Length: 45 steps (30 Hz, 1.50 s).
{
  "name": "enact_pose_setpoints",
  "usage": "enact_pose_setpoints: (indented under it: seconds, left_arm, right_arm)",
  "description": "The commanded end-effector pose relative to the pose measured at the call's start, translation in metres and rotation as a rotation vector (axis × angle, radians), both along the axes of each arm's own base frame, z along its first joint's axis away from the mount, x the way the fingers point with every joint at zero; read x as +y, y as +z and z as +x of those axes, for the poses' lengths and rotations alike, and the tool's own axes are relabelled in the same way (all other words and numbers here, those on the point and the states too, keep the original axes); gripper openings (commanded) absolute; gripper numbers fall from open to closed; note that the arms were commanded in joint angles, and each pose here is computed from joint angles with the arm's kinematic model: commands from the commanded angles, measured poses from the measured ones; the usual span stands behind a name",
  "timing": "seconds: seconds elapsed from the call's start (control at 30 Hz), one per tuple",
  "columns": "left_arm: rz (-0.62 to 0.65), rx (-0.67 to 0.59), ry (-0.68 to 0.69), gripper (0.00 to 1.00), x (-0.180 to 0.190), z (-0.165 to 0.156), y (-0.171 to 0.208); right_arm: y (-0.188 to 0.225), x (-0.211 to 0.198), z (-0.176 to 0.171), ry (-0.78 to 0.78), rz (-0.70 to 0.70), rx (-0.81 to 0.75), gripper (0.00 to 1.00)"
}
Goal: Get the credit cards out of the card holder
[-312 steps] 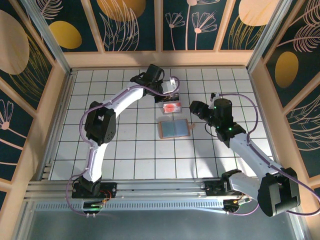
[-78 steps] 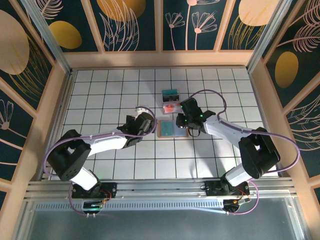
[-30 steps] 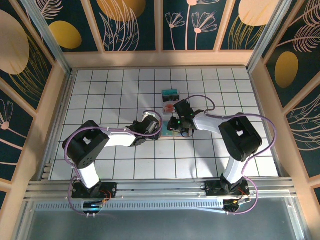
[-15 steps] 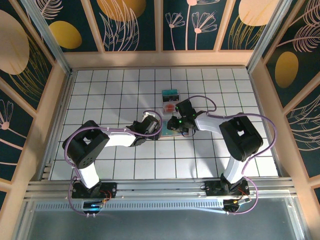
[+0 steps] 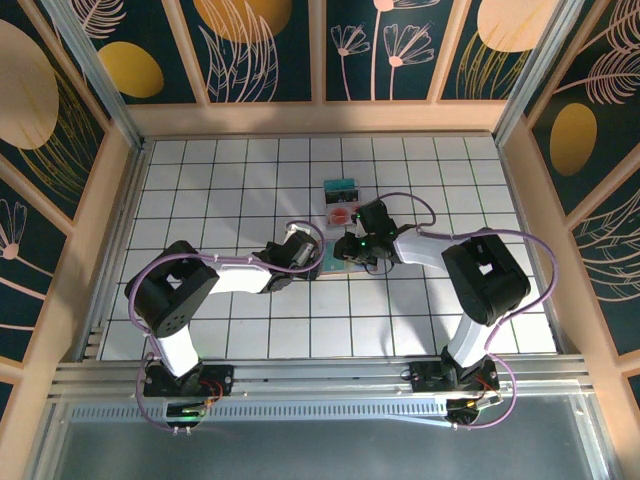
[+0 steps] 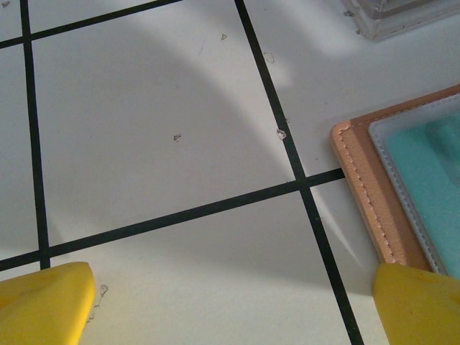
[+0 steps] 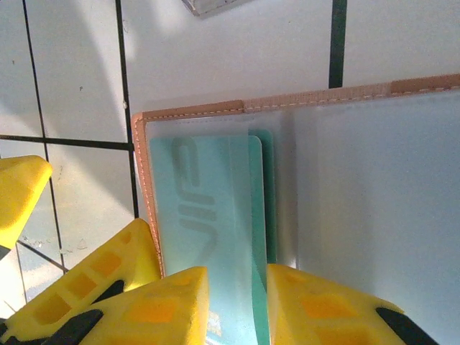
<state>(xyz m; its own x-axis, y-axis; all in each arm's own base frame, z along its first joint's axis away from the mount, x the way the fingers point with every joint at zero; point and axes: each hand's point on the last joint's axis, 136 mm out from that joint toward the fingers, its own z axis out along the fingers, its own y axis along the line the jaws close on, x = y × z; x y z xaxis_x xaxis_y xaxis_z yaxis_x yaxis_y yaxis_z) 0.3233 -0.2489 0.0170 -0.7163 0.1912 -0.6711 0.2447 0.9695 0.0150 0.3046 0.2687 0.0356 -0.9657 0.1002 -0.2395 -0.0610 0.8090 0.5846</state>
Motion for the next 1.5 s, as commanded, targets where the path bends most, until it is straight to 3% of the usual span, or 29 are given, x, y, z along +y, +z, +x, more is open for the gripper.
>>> enact_pose_setpoints:
  seconds: [0.0, 0.67, 1.17, 1.47]
  left_arm:
    - [0.023, 0.025, 0.010, 0.99, 0.004, -0.005, -0.006]
    - [0.023, 0.030, 0.009, 0.99, 0.003, -0.004, -0.008]
    - [0.044, 0.068, 0.002, 0.99, 0.009, -0.013, -0.016]
    - [0.058, 0.090, 0.004, 0.99, 0.015, -0.020, -0.019]
  right_arm:
    - [0.001, -0.004, -0.001, -0.015, -0.020, -0.008, 0.28]
    - [-0.028, -0.004, -0.009, 0.012, -0.061, 0.046, 0.29]
    - [0.028, 0.026, -0.015, 0.110, 0.237, -0.028, 0.27]
    - [0.033, 0.028, -0.018, 0.117, 0.305, -0.022, 0.21]
